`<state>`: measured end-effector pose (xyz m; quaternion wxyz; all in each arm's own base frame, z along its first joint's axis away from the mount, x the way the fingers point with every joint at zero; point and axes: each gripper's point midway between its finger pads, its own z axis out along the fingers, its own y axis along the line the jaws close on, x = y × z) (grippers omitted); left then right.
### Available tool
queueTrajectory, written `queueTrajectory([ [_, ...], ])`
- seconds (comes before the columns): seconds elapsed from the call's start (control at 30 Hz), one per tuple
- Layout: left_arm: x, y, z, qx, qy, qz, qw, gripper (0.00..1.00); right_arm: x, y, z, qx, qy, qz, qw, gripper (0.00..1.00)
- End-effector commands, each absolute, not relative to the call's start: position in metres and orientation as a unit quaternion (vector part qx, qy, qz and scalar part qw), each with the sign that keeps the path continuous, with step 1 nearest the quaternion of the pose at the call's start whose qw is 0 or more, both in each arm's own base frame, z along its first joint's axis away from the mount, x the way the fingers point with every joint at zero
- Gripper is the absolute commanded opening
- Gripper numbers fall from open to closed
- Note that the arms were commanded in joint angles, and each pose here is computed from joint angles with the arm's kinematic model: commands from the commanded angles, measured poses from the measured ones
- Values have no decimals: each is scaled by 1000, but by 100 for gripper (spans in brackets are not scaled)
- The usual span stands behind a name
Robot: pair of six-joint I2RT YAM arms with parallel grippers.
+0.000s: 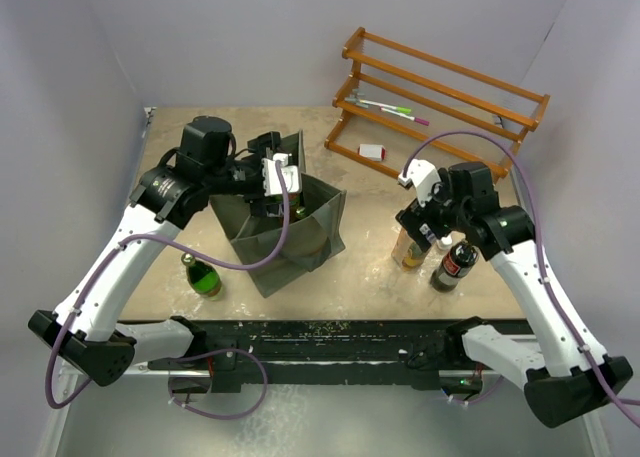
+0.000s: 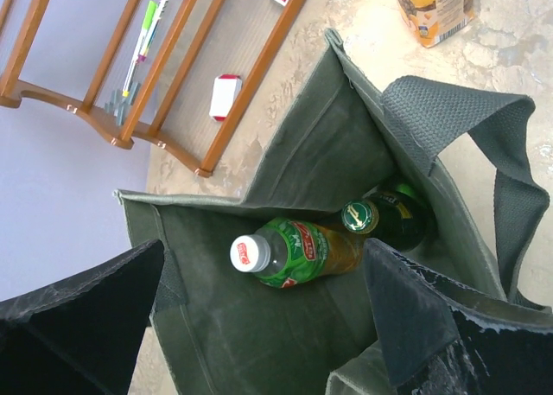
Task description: Place the beverage into the canvas bag
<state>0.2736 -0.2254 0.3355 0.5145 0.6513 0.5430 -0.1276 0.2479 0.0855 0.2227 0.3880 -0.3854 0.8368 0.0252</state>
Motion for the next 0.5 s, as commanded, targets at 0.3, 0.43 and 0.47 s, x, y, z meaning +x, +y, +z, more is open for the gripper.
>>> queueTrajectory([
  [0.3, 276, -202, 375, 603, 554, -99, 565, 99, 250, 87, 196, -409, 845, 31, 343, 74],
  [0.43, 276, -194, 381, 575, 567, -112, 579, 99, 256, 96, 211, -412, 831, 44, 372, 60],
  [0.47, 276, -192, 383, 571, 569, -112, 581, 99, 256, 99, 217, -413, 826, 50, 381, 56],
])
